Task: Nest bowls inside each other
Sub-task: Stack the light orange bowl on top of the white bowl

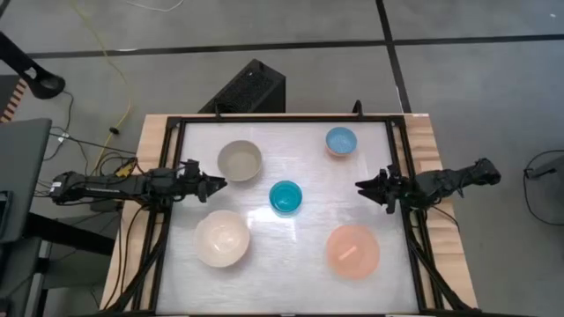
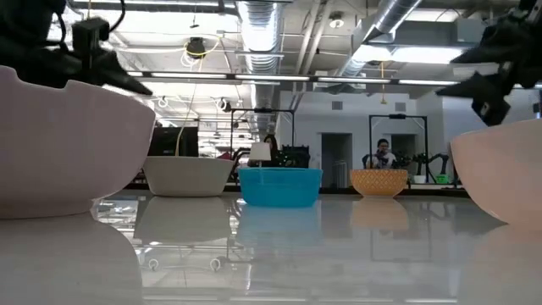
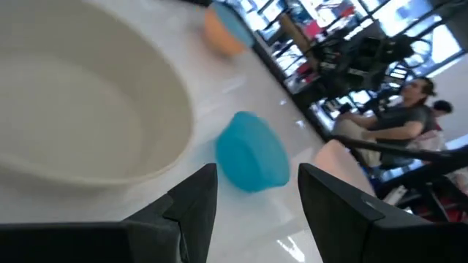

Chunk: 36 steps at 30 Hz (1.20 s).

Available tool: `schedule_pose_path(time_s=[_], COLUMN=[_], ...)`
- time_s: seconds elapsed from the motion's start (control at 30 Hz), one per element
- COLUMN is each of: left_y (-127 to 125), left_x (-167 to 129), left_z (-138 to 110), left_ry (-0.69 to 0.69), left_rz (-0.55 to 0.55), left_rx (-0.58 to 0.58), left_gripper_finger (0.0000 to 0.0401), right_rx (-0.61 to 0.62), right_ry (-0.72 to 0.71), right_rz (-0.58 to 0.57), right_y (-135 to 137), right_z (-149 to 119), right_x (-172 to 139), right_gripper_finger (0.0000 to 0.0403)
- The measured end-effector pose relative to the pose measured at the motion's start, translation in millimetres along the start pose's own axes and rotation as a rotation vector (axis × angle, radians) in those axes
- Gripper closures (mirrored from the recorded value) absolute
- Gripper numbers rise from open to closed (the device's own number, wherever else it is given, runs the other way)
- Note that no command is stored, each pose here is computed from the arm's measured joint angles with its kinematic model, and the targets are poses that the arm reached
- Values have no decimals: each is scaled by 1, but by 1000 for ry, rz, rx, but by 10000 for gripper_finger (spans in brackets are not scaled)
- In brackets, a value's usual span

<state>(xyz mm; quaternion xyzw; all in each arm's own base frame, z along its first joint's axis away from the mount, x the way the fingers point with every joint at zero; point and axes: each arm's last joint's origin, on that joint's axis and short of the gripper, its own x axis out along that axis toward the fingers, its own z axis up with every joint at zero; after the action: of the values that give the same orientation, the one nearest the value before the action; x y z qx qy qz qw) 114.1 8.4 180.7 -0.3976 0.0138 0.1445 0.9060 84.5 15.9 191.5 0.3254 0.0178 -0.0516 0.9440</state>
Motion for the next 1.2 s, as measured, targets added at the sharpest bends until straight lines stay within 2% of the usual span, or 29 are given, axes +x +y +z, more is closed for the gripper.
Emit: schedule_pose_path(time_s=[0.3, 0.6, 0.83, 1.0, 1.13, 1.2], left_y=[-40, -63, -74, -76, -76, -76], left_x=[-6, 11, 24, 26, 25, 25], left_z=[39, 52, 58, 59, 59, 60], left_ry=[-94, 28, 11, 3, -2, -5], left_rz=[-39, 25, 10, 4, 1, -1], left_rx=[159, 272, 322, 324, 319, 318], left_gripper_finger=[220, 220, 220, 220, 220, 220], right_rx=[-136, -232, -274, -262, -259, -278], right_ry=[-123, -61, 118, 352, 574, 633], right_rz=[20, -17, 39, 113, 95, 62], right_y=[26, 52, 74, 81, 75, 71], right_z=[42, 68, 72, 59, 41, 35], right_x=[-12, 2, 34, 54, 62, 64], right_gripper_finger=[223, 223, 223, 223, 223, 223])
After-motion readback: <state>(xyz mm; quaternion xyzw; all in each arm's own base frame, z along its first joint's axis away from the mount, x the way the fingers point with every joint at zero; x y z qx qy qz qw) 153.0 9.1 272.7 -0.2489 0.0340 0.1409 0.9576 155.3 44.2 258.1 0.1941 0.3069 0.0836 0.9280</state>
